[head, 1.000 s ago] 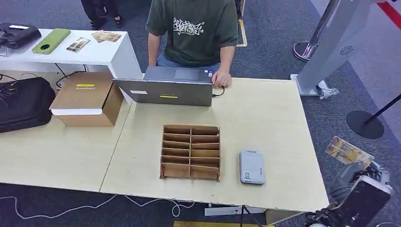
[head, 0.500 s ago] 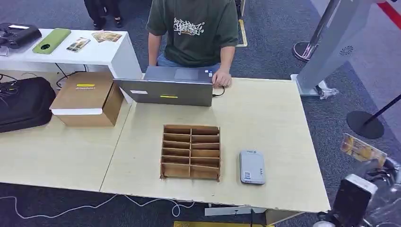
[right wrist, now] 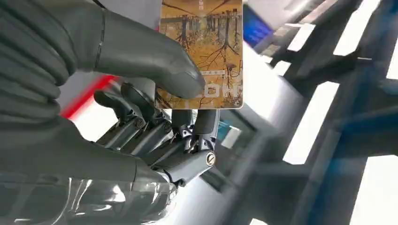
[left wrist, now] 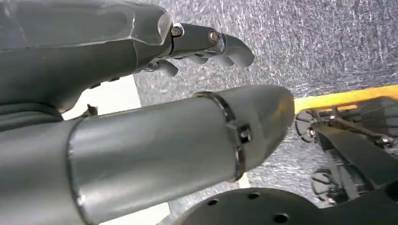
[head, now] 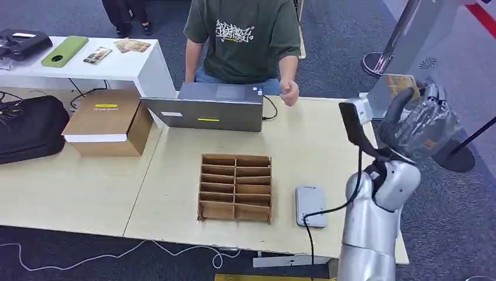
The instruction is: Pass the card to the sensor for recognition and then transmit it.
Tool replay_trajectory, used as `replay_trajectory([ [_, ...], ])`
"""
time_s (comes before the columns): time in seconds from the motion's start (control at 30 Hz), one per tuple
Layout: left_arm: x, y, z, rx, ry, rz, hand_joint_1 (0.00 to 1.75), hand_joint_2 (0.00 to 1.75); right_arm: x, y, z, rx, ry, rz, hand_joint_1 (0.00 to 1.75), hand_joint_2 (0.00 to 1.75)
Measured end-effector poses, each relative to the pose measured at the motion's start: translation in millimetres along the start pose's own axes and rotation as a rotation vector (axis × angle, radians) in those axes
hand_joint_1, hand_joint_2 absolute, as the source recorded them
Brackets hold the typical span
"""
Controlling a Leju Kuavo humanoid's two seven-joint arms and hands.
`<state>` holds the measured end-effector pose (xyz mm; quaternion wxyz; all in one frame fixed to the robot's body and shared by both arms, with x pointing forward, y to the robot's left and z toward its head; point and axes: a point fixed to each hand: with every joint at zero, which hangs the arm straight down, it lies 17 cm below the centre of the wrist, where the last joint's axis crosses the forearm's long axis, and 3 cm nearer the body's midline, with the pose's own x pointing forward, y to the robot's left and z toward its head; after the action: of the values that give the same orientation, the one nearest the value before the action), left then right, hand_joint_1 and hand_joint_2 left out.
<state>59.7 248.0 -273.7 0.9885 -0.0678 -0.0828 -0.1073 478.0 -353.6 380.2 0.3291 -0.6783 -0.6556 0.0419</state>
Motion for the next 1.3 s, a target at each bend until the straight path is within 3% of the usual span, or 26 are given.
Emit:
replay_trajectory([
  [0.07, -0.1, 0.6, 0.1, -0.003, 0.004, -0.039, 0.00, 0.00, 12.4, 42.7, -13.5, 0.080, 0.206, -0.016, 1.75, 1.75],
  [0.1, -0.5, 2.1, 0.2, -0.001, 0.009, -0.052, 0.00, 0.00, 42.1, 57.5, -19.8, 0.111, 0.194, -0.019, 1.75, 1.75],
  [0.17, 6.1, 4.7, 0.0, 0.000, 0.008, -0.070, 0.00, 0.00, 115.6, 81.6, -11.5, 0.169, -0.008, 0.018, 1.75, 1.75],
  [0.2, 8.5, 5.5, 0.0, 0.001, 0.005, -0.074, 0.00, 0.00, 152.8, 88.3, -2.8, 0.180, -0.162, 0.039, 1.75, 1.75],
  [0.27, 8.6, 5.3, 0.0, 0.000, 0.005, -0.075, 0.00, 0.00, 185.8, 107.0, 12.8, 0.216, -0.318, 0.103, 1.75, 1.75],
  [0.6, 2.4, 0.0, -0.2, -0.006, 0.007, -0.056, 0.00, 0.00, 184.9, 151.2, 28.0, 0.296, -0.479, 0.334, 1.75, 1.75],
  [1.3, 2.3, -1.5, 0.1, -0.019, 0.027, -0.089, 0.00, 0.00, 169.4, 163.4, 34.8, 0.329, -0.482, 0.396, 1.75, 1.75],
])
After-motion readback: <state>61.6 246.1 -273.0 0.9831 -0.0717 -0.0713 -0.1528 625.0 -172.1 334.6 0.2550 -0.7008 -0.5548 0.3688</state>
